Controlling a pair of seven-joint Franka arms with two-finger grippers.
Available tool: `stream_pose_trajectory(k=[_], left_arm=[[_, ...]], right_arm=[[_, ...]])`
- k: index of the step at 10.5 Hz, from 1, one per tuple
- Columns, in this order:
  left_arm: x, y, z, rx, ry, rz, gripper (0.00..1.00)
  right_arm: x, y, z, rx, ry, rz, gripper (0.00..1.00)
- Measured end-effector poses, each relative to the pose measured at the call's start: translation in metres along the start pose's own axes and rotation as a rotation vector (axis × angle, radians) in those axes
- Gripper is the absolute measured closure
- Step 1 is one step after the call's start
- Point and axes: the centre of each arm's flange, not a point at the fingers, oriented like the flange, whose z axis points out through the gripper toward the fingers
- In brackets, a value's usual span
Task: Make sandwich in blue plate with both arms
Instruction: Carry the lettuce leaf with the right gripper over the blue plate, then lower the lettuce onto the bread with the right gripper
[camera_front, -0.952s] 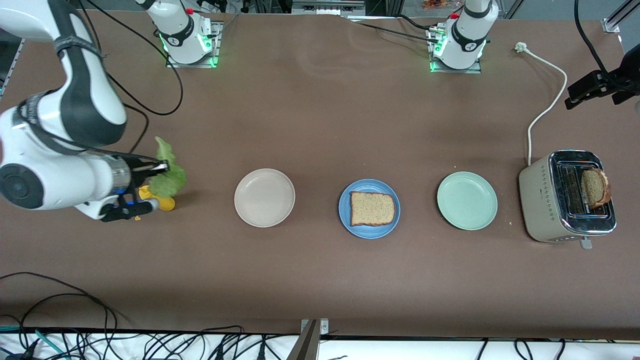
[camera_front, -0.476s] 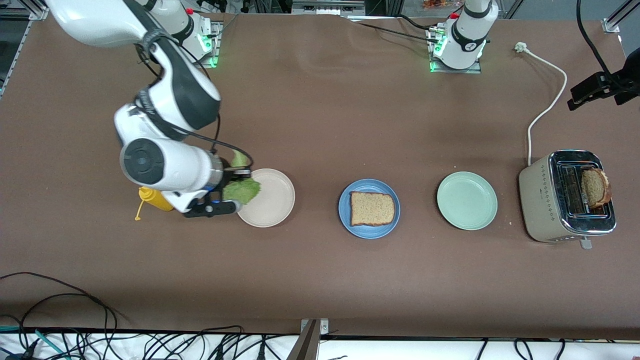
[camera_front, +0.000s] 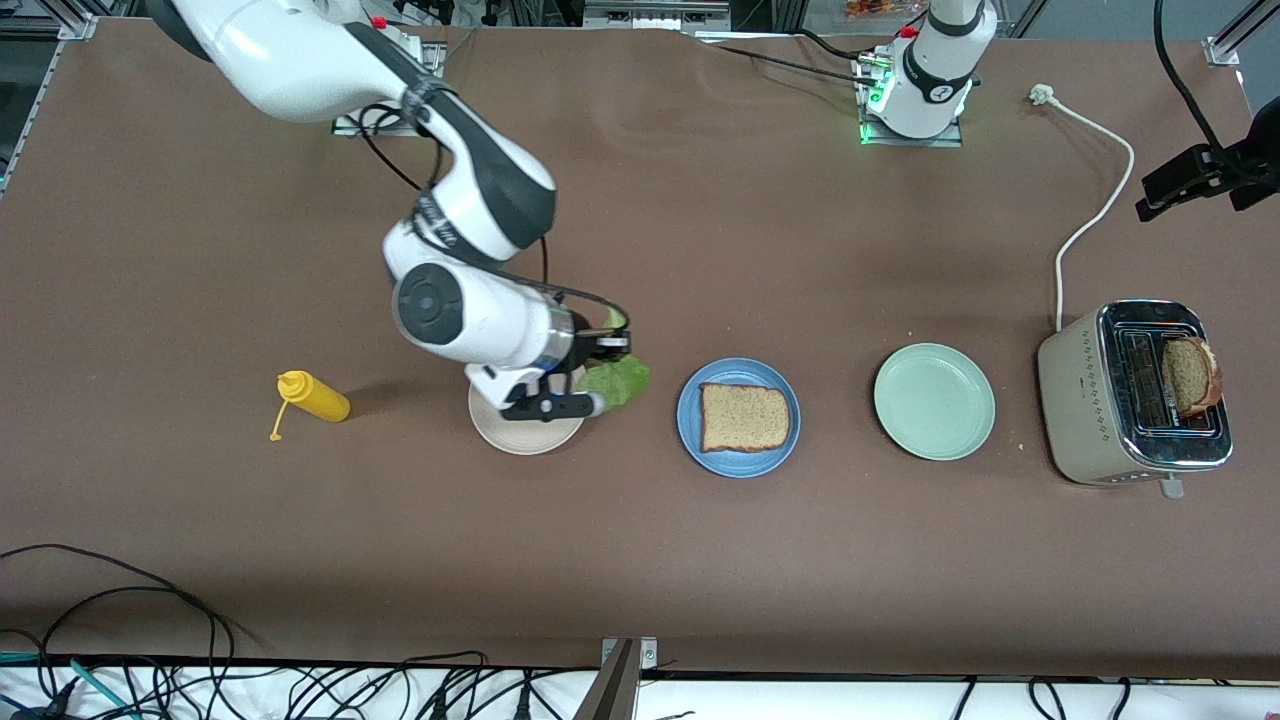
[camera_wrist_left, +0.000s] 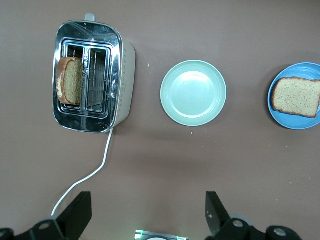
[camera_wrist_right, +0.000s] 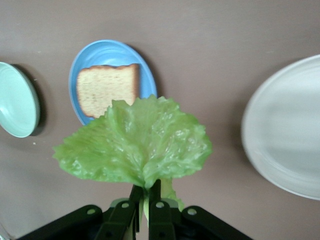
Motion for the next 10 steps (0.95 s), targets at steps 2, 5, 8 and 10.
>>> stream_pose_trajectory(k=[2,5,8,10], left_arm=[[0.000,0.000,0.000,0.000,0.000,0.000,0.00],[0.000,0.000,0.000,0.000,0.001,-0.001,0.00],[0.000,0.000,0.000,0.000,0.001,-0.001,0.00],[0.000,-0.001,-0.001,0.000,0.001,-0.001,0.00]], right_arm=[[-0.012,-0.034,0.037,0.043,0.065,-0.036,0.92],[-0.028,-0.066,0.094,0.077,0.181,-0.091,0.92],[-0.024,-0.066,0.137,0.138,0.285,-0.096,0.92],[-0.018,-0.058,0.157,0.164,0.316,-0.084,0.92]])
